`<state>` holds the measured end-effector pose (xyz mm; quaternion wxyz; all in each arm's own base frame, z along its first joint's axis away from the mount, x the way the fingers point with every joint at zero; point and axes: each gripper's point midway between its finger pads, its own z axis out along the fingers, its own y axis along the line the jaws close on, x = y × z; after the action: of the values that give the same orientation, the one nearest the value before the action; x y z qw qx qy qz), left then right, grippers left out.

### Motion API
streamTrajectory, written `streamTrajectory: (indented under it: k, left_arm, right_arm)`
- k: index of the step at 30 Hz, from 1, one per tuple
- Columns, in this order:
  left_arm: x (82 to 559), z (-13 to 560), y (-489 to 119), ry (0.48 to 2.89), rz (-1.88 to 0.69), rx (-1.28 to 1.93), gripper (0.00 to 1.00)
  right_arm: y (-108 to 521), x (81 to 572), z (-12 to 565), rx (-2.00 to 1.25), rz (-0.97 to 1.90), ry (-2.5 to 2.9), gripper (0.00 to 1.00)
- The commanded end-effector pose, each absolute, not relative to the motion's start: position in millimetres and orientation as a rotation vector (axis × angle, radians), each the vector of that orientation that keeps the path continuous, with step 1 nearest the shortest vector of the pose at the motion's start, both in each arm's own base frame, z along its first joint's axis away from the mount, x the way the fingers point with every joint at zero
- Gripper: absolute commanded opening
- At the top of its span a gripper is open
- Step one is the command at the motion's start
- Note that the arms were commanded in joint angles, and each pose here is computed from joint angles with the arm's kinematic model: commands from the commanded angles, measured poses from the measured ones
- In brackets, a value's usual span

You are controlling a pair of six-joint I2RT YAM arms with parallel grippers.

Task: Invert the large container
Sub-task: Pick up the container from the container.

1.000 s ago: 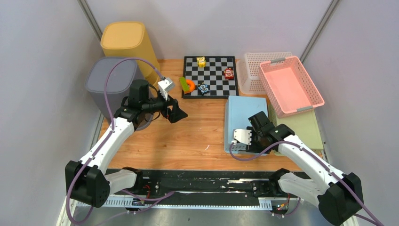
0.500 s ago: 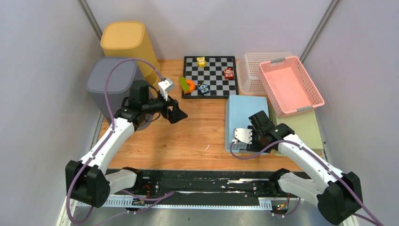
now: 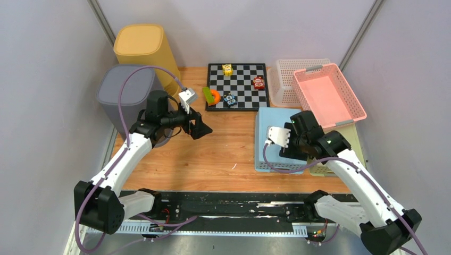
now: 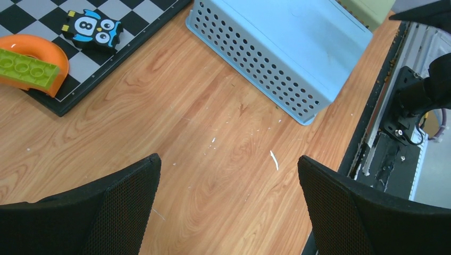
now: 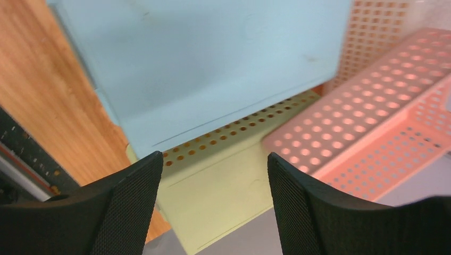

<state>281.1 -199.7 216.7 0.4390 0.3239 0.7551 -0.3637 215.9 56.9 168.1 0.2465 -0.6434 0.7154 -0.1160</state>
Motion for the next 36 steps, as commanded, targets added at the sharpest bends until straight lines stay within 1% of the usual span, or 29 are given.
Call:
streamTrajectory:
  k: [1, 4, 7, 9, 13, 18, 24, 27, 32, 34, 36]
  left_arm:
    - [277.2, 219.6, -203.2, 1.831, -0.941, 0.829, 1.0]
    - [274.8, 212.3, -211.2, 1.822, -0.965, 0.869, 1.0]
    - [270.5, 191.9, -222.5, 1.848, -0.897, 0.988, 1.0]
    - [268.6, 180.9, -231.4, 1.865, -0.871, 1.054, 1.0]
    - [278.7, 168.1, -248.4, 1.883, -0.795, 1.106, 1.0]
    - [273.0, 149.6, -278.7, 1.889, -0.803, 1.192, 1.0]
    - [259.7, 132.7, -302.4, 1.908, -0.832, 1.292, 1.0]
    - [261.6, 136.9, -305.5, 1.903, -0.838, 1.287, 1.0]
    - [263.7, 147.2, -301.4, 1.87, -0.797, 1.285, 1.0]
    - [265.1, 150.5, -297.9, 1.864, -0.767, 1.285, 1.0]
    - [270.9, 156.5, -293.5, 1.857, -0.713, 1.278, 1.0]
  right_arm:
    - [66.0, 242.4, 213.1, -1.461, -0.325, 1.971, 0.75]
    - [74.8, 267.9, 234.3, -1.264, -0.303, 2.016, 0.75]
    - [71.3, 299.6, 253.4, -1.04, -0.285, 2.057, 0.75]
    - [59.0, 324.3, 262.1, -0.884, -0.281, 2.092, 0.75]
    - [27.5, 365.0, 260.7, -0.644, -0.257, 2.19, 0.75]
    - [-0.3, 402.1, 245.1, -0.495, -0.253, 2.282, 0.75]
    - [-6.3, 427.0, 212.0, -0.476, -0.21, 2.368, 0.73]
    - [-0.5, 433.9, 197.8, -0.486, -0.161, 2.397, 0.69]
    - [-0.3, 437.5, 185.0, -0.462, -0.148, 2.431, 0.59]
    - [-0.4, 437.3, 181.4, -0.453, -0.147, 2.442, 0.53]
    - [-2.4, 437.4, 180.3, -0.442, -0.154, 2.447, 0.44]
